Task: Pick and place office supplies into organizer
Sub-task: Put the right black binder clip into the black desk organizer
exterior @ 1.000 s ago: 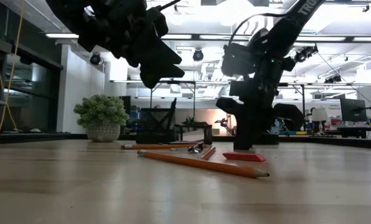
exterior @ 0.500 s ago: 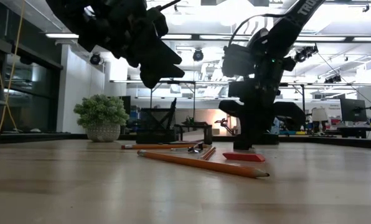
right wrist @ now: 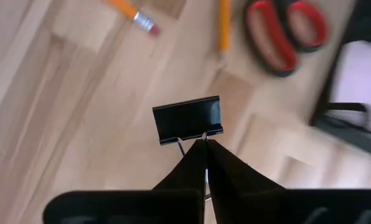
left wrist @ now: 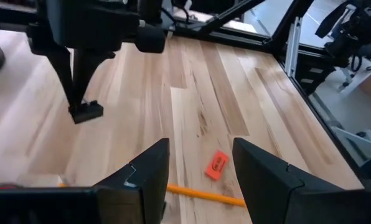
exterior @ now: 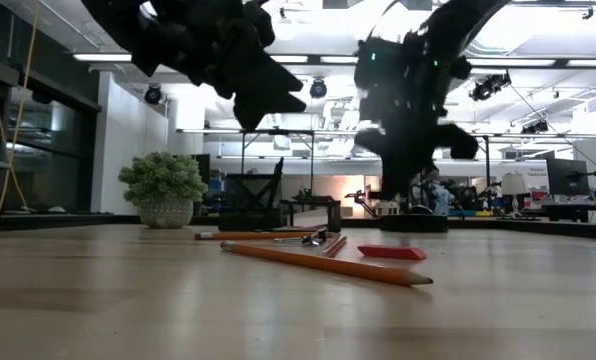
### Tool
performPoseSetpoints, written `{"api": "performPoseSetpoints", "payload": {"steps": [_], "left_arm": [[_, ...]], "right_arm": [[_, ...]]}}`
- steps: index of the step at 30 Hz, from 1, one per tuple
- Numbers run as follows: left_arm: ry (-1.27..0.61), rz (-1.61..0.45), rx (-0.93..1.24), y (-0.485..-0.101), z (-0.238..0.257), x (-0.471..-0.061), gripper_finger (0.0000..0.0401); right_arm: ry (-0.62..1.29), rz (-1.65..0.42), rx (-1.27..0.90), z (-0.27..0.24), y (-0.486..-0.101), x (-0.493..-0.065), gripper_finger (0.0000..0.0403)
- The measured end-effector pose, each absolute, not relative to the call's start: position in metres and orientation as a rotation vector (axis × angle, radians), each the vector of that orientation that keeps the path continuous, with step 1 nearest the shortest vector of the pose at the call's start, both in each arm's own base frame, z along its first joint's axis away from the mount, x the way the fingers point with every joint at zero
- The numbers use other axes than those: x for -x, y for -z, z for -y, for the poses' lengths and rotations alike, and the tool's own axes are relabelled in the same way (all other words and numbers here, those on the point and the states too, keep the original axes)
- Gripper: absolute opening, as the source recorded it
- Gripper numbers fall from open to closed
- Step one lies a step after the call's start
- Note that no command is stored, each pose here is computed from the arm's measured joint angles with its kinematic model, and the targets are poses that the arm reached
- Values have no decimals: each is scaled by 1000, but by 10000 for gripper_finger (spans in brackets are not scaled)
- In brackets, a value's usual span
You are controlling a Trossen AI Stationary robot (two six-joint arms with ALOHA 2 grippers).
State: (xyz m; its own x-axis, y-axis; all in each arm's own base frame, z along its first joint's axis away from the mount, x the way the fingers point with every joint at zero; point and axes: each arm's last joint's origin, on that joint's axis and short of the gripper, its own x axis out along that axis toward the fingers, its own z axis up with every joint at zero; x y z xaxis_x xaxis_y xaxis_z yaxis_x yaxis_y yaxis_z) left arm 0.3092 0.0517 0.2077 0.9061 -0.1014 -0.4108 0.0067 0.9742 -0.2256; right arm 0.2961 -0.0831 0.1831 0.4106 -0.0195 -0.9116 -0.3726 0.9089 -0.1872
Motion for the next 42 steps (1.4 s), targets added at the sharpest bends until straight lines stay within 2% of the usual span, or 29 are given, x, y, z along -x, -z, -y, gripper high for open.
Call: {"api": "performPoseSetpoints", "payload": {"steps": [7,15,26,38,42], "left_arm": [[53,-372,112,-227,-54,-318,163],[30,-293,-26,-253,-57,-328,163],[-190,-253,-105,-274,-65,-334,163],[-430,-140,-127,-321,-73,-342,163],[-450,-226,-132,-332,-74,-342,163]], "right_arm": [[-173,-1122,372,75,-211,-294,0],[-151,-1123,344,54,-245,-274,0],[-34,-1036,327,35,-273,-259,0],[134,-875,294,23,-284,-272,0],[179,-840,288,20,-287,-274,0]]}}
